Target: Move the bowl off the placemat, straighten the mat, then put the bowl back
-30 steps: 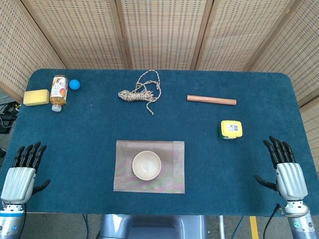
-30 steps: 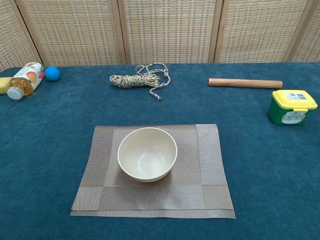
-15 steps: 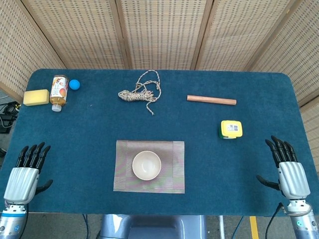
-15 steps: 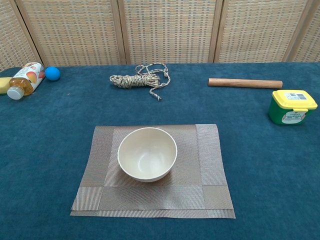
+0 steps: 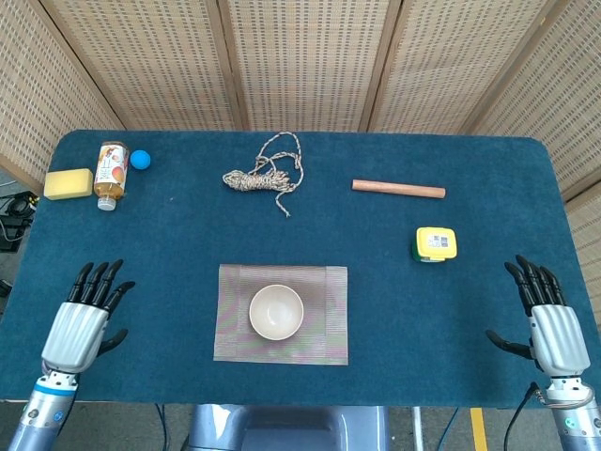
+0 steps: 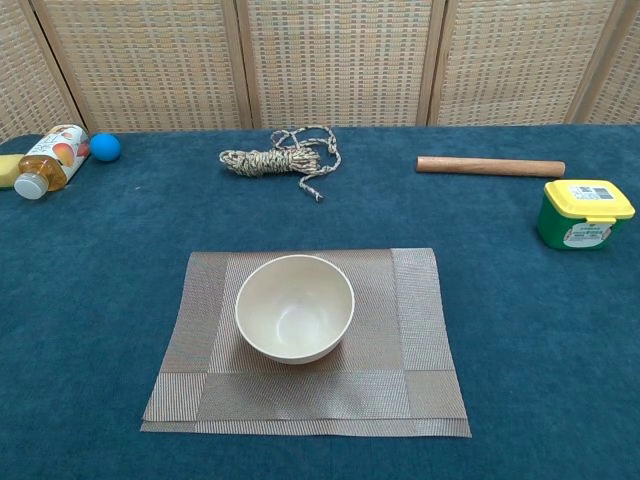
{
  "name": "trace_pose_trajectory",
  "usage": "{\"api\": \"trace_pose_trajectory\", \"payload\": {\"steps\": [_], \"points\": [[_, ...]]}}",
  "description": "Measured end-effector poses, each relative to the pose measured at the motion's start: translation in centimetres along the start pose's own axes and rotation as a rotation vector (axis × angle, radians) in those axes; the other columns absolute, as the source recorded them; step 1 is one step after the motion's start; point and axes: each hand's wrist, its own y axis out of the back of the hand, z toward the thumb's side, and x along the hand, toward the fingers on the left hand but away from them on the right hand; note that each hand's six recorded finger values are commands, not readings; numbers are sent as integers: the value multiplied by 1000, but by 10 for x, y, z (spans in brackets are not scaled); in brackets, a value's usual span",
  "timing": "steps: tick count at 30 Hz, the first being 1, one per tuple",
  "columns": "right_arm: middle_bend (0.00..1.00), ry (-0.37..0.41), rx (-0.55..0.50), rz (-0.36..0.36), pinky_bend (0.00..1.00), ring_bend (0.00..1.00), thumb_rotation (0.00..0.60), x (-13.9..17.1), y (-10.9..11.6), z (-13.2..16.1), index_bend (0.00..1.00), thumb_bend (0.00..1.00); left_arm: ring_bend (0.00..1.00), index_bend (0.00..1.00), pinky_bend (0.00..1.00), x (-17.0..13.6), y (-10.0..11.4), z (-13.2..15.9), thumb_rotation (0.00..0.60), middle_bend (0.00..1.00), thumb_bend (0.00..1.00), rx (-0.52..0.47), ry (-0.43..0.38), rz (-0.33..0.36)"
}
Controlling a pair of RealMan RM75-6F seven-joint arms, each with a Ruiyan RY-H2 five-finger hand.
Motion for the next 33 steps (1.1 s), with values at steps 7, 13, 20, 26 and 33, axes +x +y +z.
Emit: {"api": "trace_pose_trajectory", "payload": {"steps": [7, 13, 20, 26, 33], "points": [[0, -9, -16, 7, 0, 0, 600, -2, 1, -3, 0, 153, 0, 394, 0, 36, -13, 46, 600, 0, 22, 8, -140, -25], [0, -19, -35, 0, 0, 0, 600, -3, 4, -7, 0, 153, 0, 425, 0, 57, -32, 88, 600, 0, 98, 24, -247, -71], [0, -27, -50, 4, 0, 0, 600, -5, 6, -10, 0, 153, 0, 440, 0, 76, -54, 139, 600, 0, 128, 33, -333, -120], [0, -33, -63, 11, 0, 0, 600, -6, 6, -13, 0, 153, 0, 450, 0, 85, -67, 163, 600, 0, 129, 58, -369, -144], [0, -37, -77, 19, 0, 0, 600, -7, 6, -15, 0, 153, 0, 466, 0, 93, -76, 184, 600, 0, 130, 76, -399, -157]]}}
